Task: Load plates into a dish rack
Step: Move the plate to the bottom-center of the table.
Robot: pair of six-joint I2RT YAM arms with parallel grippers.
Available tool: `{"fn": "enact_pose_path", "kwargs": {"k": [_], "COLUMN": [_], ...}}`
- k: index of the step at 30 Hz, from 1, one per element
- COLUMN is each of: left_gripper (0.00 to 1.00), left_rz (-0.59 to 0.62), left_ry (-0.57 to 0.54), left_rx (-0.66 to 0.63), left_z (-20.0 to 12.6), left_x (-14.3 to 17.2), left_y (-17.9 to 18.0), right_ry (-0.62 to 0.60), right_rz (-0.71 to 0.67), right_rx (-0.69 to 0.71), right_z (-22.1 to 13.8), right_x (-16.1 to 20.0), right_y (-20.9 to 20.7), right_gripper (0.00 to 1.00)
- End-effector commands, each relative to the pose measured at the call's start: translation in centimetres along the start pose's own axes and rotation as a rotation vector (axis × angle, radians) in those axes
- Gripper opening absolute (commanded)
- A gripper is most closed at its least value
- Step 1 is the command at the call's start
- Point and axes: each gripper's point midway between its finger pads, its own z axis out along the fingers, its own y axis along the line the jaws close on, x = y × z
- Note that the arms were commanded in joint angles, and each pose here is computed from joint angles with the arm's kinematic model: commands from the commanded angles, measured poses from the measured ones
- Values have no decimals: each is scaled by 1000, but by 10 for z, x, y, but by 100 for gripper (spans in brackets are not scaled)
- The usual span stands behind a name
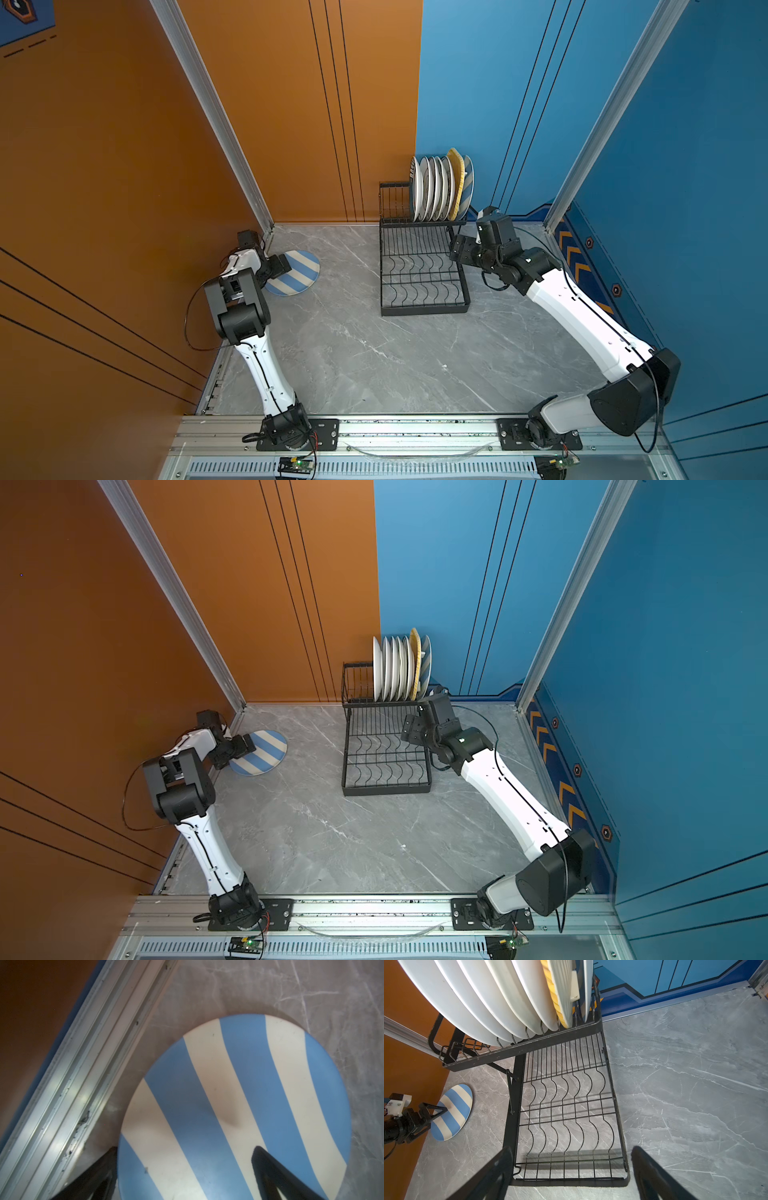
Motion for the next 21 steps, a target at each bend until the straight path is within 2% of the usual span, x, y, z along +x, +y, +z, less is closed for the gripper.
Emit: {"fn": "enact_pose_path", "kwargs": {"k": [1,5,8,14,20,21], "left_gripper": [99,99,100,94,88,82], "left_rz": [62,103,102,62,17,9], "left_ry": [45,57,26,-64,-110,-115], "left_rx": [59,94,98,125,163,174], "left_z": [2,-3,-14,-25,-11,-6], "left_x": [9,13,3,-41,-75,-79], "left_y": [-27,-45,-45,-42,-46,-47], "right_ry": [2,3,0,1,-4,-4], "right_rz": [-6,-2,-1,6,8,11], "right_rx": [15,19,17,18,33,34], "right_z": [-12,-14,-17,-20,-24,-25], "right_x": [3,7,8,13,13,13], "right_y": [-7,-8,-7,-9,-13,-13], "right_gripper": [90,90,90,91,91,91]}}
